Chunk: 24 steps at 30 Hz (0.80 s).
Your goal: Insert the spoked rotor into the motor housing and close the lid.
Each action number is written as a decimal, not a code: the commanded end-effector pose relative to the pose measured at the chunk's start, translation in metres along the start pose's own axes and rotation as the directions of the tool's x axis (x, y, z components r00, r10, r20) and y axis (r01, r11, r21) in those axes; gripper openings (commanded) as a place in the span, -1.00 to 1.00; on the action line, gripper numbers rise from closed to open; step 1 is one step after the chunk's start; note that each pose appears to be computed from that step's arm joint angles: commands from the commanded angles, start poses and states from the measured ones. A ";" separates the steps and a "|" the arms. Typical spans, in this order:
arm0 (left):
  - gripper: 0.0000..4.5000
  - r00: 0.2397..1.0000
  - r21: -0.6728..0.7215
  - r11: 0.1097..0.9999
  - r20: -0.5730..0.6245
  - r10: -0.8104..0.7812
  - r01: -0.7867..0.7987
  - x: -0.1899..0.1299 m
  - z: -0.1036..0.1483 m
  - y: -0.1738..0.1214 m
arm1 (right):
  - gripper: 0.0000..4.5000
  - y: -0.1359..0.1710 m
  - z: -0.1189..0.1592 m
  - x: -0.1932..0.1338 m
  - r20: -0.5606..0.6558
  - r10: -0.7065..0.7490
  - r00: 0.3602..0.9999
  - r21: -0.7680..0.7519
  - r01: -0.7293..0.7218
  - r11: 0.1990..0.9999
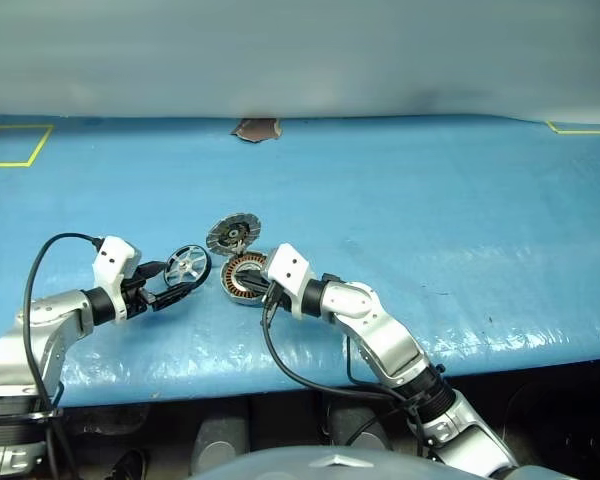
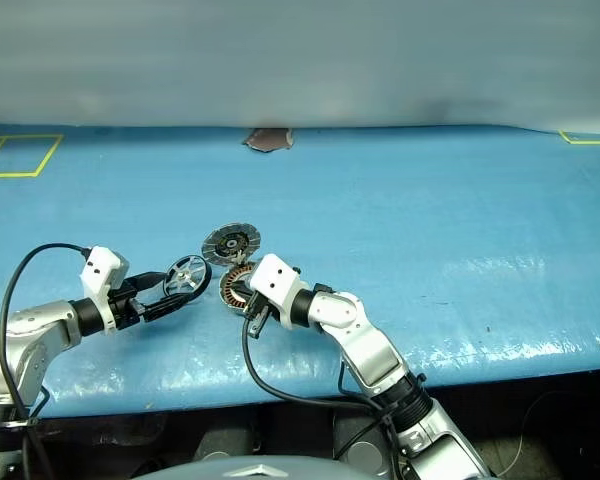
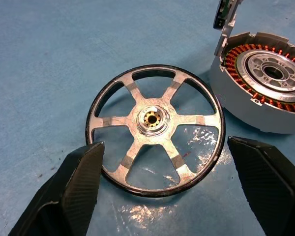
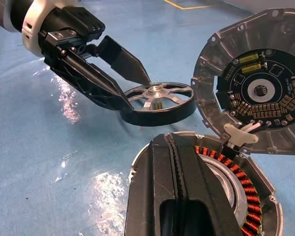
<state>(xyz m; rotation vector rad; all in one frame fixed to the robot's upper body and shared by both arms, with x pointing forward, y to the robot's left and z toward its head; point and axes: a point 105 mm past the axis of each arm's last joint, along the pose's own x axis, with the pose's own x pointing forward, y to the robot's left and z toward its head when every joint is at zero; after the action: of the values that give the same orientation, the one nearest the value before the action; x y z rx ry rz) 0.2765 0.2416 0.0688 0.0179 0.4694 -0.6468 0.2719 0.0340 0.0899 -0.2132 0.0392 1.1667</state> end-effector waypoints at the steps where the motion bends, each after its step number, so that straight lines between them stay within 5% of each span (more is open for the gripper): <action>1: 0.85 0.999 -0.015 1.000 0.051 0.012 -0.011 -0.003 0.012 0.001 | -1.00 -0.002 0.011 0.000 0.039 -0.003 0.999 -0.022 0.003 1.000; 12: 0.85 0.989 -0.095 0.995 0.136 0.052 -0.040 -0.004 0.026 0.007 | -1.00 -0.001 0.009 0.000 0.031 0.005 0.999 -0.024 -0.005 1.000; 24: 0.85 0.997 -0.076 0.995 0.017 0.070 -0.069 -0.002 0.005 0.011 | -1.00 -0.003 0.010 0.000 0.035 -0.012 0.999 -0.021 0.012 1.000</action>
<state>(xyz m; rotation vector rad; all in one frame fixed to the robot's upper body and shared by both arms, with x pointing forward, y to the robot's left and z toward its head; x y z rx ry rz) 0.2841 0.2473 0.0703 -0.0740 0.4651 -0.5605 0.2723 0.0326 0.0886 -0.2218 0.0433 1.1642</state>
